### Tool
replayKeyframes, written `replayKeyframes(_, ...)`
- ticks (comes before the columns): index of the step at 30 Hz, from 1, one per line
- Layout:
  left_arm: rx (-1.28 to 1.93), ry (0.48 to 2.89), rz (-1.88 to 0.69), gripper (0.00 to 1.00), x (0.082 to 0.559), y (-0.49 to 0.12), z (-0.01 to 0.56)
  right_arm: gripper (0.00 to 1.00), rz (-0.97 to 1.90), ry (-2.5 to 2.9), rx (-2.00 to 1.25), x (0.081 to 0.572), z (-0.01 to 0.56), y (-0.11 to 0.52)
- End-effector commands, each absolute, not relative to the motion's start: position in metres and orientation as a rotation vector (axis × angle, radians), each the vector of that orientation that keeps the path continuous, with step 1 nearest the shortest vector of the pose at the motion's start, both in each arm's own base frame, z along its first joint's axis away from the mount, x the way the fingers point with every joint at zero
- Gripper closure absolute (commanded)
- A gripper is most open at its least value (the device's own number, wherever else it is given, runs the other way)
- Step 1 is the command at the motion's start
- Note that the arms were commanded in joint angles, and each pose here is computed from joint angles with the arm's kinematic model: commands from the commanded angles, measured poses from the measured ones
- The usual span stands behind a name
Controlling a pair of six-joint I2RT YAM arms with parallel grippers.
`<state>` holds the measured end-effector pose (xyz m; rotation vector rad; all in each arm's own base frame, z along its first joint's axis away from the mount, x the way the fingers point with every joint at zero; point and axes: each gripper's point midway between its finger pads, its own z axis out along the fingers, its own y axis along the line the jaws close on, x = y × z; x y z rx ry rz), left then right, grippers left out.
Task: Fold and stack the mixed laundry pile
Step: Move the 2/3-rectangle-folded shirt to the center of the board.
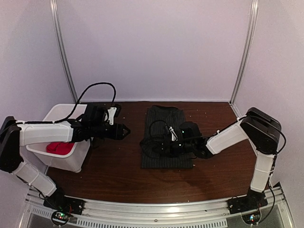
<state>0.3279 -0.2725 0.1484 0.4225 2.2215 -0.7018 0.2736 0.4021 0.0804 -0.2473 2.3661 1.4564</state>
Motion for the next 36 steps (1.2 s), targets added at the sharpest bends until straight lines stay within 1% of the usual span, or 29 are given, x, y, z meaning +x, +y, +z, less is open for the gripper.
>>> replayKeyframes(1,0.397,2.205,-0.69,0.46,0.323,-0.265,0.149,0.84,1.571,2.228,-0.071,0.315,0.1,0.389)
replayKeyframes(2,0.404,2.203,-0.694,0.46,0.322,-0.265,0.147,0.88,1.593,2.201,-0.044,0.32,0.103,0.383)
replayKeyframes(4,0.427,2.204,-0.695,0.47,0.319,-0.265,0.142,0.91,1.64,2.135,-0.003,0.333,0.113,0.372)
replayKeyframes(9,0.485,2.204,-0.736,0.47,0.315,-0.273,0.128,0.9,1.71,2.047,0.083,0.363,0.122,0.352)
replayKeyframes(15,0.601,2.155,-0.799,0.51,0.311,-0.296,0.116,0.91,1.741,2.021,0.225,0.387,0.104,0.337)
replayKeyframes(16,0.633,2.153,-0.79,0.51,0.31,-0.301,0.112,0.89,1.75,2.017,0.24,0.388,0.102,0.336)
replayKeyframes(18,0.718,2.138,-0.798,0.54,0.306,-0.315,0.107,0.71,1.764,2.019,0.268,0.39,0.096,0.335)
replayKeyframes(19,0.76,2.13,-0.822,0.56,0.303,-0.324,0.104,0.66,1.767,2.019,0.271,0.389,0.095,0.336)
replayKeyframes(23,0.888,2.081,-0.899,0.6,0.291,-0.359,0.093,0.6,1.769,1.991,0.252,0.389,0.104,0.333)
replayKeyframes(28,0.91,2.047,-0.966,0.66,0.306,-0.388,0.09,0.54,1.719,1.971,0.192,0.393,0.125,0.327)
replayKeyframes(30,0.91,2.017,-0.991,0.67,0.316,-0.401,0.096,0.52,1.692,1.968,0.171,0.397,0.132,0.323)
replayKeyframes(33,0.88,2.017,-0.962,0.69,0.339,-0.411,0.093,0.48,1.678,1.964,0.149,0.397,0.143,0.318)
replayKeyframes(36,0.871,2.029,-0.947,0.69,0.363,-0.421,0.087,0.47,1.646,1.975,0.117,0.395,0.152,0.311)
